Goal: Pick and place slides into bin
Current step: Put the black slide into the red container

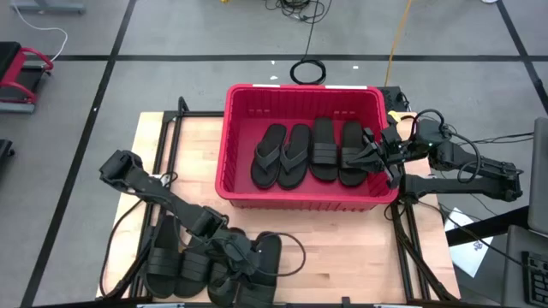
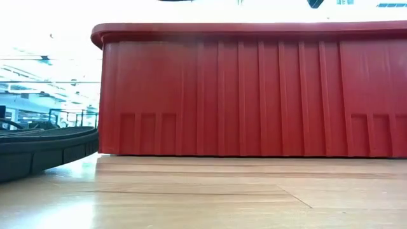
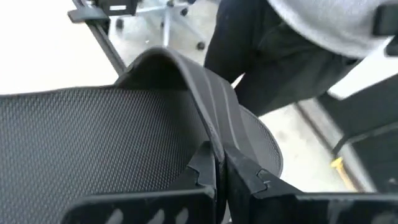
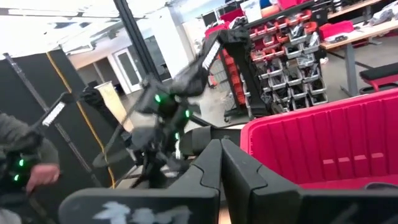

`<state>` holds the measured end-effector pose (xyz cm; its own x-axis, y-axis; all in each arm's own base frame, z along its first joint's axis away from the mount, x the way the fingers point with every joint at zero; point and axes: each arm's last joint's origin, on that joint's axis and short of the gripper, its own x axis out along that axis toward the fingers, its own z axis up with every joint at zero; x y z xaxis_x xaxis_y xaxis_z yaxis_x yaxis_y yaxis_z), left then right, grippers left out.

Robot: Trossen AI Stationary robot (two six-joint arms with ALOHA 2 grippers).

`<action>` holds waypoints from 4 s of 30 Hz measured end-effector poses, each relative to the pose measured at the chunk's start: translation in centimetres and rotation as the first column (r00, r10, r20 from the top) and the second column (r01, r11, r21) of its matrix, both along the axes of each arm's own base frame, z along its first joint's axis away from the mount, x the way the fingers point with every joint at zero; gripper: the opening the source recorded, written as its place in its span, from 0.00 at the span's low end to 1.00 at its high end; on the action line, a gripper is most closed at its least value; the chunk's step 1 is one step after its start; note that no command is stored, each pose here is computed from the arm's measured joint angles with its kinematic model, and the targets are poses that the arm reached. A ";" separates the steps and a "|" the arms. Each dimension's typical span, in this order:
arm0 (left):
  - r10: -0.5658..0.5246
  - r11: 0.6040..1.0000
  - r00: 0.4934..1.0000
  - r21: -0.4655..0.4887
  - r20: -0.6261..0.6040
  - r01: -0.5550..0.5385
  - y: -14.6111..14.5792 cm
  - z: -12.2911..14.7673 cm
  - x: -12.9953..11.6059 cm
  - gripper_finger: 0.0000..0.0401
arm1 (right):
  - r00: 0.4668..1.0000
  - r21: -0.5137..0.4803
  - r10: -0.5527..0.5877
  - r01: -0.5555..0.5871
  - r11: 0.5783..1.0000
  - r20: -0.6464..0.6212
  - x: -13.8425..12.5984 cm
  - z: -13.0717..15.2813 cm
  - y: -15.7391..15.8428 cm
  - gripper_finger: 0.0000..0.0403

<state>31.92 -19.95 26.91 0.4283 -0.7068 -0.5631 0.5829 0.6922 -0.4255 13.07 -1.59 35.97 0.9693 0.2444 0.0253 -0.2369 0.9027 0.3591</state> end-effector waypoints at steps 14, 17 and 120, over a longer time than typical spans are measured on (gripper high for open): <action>0.256 0.905 0.932 0.275 0.255 -0.324 8.4 16.6 0.6 0.00 | 0.998 -0.066 0.060 -0.058 0.996 0.028 0.1 0.1 0.1 0.01; 0.312 0.835 0.888 0.348 0.336 -0.426 11.0 18.5 0.4 0.00 | 0.998 -0.061 0.042 -0.038 0.997 0.052 0.5 0.3 0.0 0.07; 0.375 0.568 0.443 0.176 0.814 -0.804 27.5 22.1 5.9 0.00 | 0.666 0.004 -0.559 0.641 0.768 0.494 6.5 2.2 -6.4 0.43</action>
